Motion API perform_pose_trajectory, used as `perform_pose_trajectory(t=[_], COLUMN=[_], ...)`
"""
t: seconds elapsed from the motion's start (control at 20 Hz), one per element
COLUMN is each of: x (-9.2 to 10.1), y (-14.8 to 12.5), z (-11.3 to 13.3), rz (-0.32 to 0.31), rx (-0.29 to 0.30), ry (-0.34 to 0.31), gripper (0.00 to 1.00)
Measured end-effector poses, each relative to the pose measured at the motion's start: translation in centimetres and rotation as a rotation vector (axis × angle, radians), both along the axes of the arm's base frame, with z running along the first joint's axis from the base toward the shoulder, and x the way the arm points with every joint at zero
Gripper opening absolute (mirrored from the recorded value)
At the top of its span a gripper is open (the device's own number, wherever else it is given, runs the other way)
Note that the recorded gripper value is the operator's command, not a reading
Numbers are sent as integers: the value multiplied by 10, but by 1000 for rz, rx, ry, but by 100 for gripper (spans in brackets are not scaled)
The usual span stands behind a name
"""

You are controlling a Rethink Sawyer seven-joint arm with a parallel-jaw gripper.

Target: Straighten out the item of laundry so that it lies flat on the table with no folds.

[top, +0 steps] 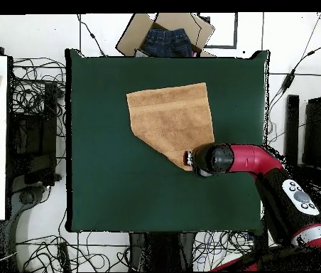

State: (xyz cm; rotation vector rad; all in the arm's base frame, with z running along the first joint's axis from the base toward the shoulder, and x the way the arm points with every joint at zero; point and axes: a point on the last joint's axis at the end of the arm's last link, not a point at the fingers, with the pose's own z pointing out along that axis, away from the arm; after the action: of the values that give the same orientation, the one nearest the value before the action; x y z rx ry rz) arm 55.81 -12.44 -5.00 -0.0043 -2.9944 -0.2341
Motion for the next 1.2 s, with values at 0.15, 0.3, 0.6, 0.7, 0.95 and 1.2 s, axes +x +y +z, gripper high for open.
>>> perform_pose_trajectory(t=[0.15, 0.3, 0.6, 0.7, 0.95, 1.2], x=[2, 3, 5, 6, 7, 9], y=[-1, -2, -3, -3, -4, -5], z=[0, 0, -1, -1, -1, -2], rz=[-9, -14, -24, -27, -31, -41], rx=[2, 4, 9, 11, 12, 18], ry=[7, 14, 26, 31, 36, 53], gripper=[100, 100, 100, 100, 100, 100])
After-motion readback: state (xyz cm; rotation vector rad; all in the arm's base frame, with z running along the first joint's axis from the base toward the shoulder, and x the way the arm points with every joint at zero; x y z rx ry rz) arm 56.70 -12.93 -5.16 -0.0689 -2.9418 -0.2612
